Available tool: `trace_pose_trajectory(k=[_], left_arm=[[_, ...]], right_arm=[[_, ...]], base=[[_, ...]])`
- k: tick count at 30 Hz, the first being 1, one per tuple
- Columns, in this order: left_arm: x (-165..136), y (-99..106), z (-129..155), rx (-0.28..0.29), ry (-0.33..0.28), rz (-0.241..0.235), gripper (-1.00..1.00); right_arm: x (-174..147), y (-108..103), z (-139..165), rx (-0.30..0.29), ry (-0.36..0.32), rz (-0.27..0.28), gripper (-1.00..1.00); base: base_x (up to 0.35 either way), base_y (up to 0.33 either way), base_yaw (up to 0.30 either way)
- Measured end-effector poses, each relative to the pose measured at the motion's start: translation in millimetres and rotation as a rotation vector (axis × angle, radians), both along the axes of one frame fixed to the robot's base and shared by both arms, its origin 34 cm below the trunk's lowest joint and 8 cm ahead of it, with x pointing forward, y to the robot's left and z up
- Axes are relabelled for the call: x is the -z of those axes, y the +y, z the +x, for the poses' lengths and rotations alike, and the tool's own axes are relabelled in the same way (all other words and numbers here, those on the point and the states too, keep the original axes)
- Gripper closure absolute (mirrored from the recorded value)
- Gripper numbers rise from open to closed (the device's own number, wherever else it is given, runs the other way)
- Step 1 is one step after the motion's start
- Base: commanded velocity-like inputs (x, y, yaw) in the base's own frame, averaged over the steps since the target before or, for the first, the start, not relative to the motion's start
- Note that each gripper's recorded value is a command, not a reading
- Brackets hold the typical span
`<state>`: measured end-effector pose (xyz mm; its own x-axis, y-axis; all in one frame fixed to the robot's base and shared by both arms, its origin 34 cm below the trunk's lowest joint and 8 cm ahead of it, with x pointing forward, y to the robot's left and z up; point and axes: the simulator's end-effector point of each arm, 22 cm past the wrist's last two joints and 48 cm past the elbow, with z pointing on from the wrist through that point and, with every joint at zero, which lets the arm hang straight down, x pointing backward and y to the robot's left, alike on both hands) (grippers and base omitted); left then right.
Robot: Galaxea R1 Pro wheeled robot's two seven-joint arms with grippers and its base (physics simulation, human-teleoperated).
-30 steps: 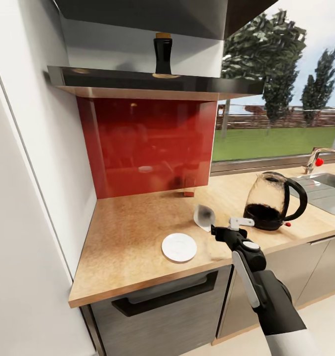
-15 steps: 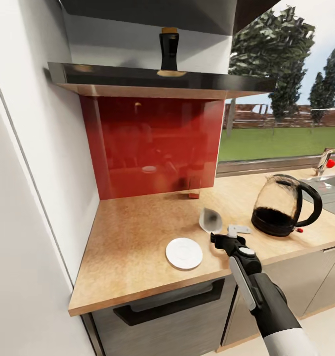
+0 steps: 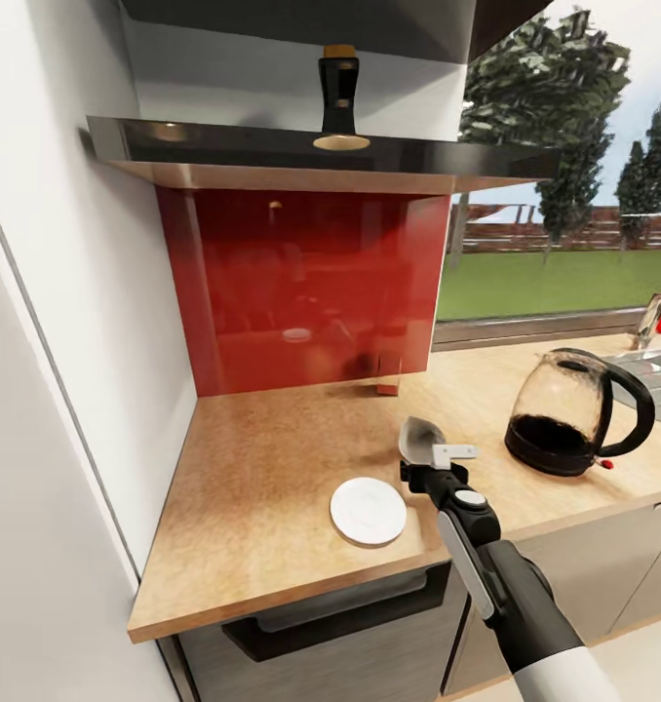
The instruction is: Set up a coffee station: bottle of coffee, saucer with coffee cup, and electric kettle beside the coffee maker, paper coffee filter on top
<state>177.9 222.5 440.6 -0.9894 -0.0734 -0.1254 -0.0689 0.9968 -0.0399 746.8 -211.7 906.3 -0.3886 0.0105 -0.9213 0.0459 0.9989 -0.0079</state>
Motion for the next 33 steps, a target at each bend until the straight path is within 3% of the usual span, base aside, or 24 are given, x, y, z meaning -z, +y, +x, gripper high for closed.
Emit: trace_pose_trajectory(k=[7, 33], left_arm=[[0.0, -0.2, -0.1, 0.0, 0.0, 0.0, -1.0], [0.0, -0.5, -0.1, 0.0, 0.0, -0.001, -1.0]], right_arm=[[-7.7, -7.5, 3.5, 0.016, -0.04, 0.004, -1.0], [-8.9, -8.2, 4.2, 0.018, -0.046, 0.005, -1.0]], base=[[0.1, 0.0, 0.0], [0.033, 0.0, 0.0]])
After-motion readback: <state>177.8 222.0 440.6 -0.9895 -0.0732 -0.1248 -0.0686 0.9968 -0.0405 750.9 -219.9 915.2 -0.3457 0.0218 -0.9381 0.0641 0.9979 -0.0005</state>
